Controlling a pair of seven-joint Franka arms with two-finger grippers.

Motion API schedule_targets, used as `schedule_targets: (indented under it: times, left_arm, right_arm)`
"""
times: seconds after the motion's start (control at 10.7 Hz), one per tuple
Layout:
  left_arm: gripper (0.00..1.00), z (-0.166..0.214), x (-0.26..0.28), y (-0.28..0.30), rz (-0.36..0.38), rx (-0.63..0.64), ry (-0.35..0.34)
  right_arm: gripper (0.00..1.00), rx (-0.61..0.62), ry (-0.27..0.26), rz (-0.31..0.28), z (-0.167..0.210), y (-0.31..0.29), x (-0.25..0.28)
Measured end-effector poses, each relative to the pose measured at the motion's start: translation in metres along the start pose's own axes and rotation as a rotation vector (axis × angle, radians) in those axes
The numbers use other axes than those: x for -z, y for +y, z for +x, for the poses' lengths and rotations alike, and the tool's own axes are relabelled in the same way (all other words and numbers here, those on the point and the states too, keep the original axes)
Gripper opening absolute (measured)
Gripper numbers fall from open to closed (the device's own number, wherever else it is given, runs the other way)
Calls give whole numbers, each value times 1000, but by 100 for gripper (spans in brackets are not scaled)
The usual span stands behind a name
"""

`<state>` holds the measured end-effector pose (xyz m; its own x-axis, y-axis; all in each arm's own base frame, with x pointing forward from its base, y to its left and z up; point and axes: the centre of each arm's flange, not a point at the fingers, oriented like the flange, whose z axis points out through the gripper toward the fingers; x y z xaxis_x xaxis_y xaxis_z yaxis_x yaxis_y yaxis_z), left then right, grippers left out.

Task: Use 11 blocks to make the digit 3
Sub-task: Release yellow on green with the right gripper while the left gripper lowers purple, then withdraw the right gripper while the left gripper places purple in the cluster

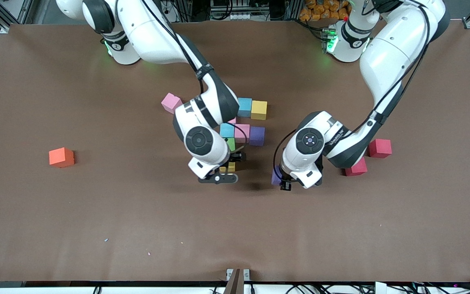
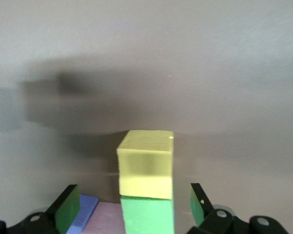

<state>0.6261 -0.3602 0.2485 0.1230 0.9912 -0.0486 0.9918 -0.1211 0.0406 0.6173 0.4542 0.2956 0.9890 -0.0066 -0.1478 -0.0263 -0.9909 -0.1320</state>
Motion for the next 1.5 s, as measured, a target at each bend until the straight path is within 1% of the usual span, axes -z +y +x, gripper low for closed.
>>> schedule_targets:
  times: [0.28,0.37,0.47,0.66,0.84,0.94,1.12,1.22,1.41,1.5]
  left_arm:
    - [59,-24,-7,-2,20,36,-8]
    - [59,-35,-13,-6,29,39,-6]
    - [59,-47,-20,-10,38,40,-7]
    - [59,-71,-30,-16,47,37,-12]
    - [59,-92,-39,-23,52,26,-16]
    - [59,-100,-43,-27,56,24,-17]
    - [59,-112,-50,-33,63,24,-17]
    - [59,-116,-53,-35,63,26,-16]
    - [59,-122,-61,-39,69,34,-12]
    - [59,-124,-62,-40,70,34,-11]
  right_arm:
    - [100,10,-18,-69,13,42,40]
    - [100,7,-14,-94,20,61,53]
    - [100,19,-4,-112,26,78,69]
    - [100,60,-12,-137,33,107,94]
    - [100,37,-27,-119,41,149,130]
    - [100,21,-21,-99,44,175,157]
    - [100,38,13,-104,39,224,220]
    - [100,45,20,-97,31,242,247]
    - [100,45,13,-27,17,276,289]
    - [100,44,27,-21,12,295,307]
